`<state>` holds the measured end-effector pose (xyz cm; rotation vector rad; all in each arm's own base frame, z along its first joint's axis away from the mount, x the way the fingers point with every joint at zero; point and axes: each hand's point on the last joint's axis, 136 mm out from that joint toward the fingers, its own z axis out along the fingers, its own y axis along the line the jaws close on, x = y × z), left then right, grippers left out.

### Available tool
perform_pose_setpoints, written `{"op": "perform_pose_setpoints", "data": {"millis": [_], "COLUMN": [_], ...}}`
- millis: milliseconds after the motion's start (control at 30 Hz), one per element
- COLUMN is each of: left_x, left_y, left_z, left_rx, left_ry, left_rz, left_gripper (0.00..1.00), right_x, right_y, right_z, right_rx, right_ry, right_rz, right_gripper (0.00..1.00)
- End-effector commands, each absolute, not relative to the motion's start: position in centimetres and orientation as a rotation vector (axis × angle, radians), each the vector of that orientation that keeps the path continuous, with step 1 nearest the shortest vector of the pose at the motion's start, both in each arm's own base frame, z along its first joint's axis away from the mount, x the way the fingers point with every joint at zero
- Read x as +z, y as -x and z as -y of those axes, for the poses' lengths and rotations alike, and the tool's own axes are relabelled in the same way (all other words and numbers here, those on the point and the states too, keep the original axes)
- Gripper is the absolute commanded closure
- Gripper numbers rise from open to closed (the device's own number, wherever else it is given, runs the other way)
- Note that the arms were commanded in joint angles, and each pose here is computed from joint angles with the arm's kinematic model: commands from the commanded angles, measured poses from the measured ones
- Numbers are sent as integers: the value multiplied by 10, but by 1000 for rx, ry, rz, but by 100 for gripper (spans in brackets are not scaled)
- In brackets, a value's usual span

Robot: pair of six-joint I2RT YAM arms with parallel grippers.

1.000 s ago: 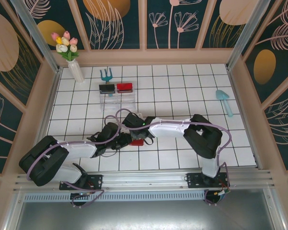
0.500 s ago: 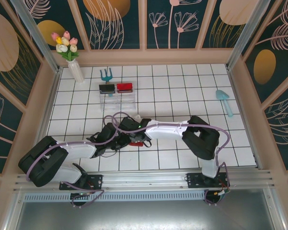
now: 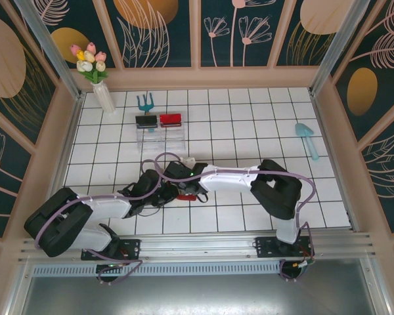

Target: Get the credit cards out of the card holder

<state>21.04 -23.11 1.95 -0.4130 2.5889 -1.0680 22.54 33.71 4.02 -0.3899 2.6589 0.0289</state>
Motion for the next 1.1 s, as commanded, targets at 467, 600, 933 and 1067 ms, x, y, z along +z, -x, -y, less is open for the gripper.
{"op": "perform_pose_setpoints", "data": {"millis": [467, 600, 933, 1067], "left_x": [26, 25, 24, 21], "left_y": [-202, -202, -202, -201], "left_z": [229, 229, 227, 223], "left_rx": [-1164, -1160, -1148, -1129], "left_ry": [422, 425, 442, 462], "left_rz": [-2533, -2538, -2540, -2544], "left_gripper": [100, 100, 100, 100], "right_x": [47, 36, 18, 22], "right_y": [-210, -207, -203, -209], "right_z": [-363, -363, -345, -334], "right_rx": [132, 125, 13, -43], "right_ry": [472, 486, 489, 451], "right_rz": [-2678, -2707, -2735, -2718], "right_gripper": [70, 70, 69, 83]}}
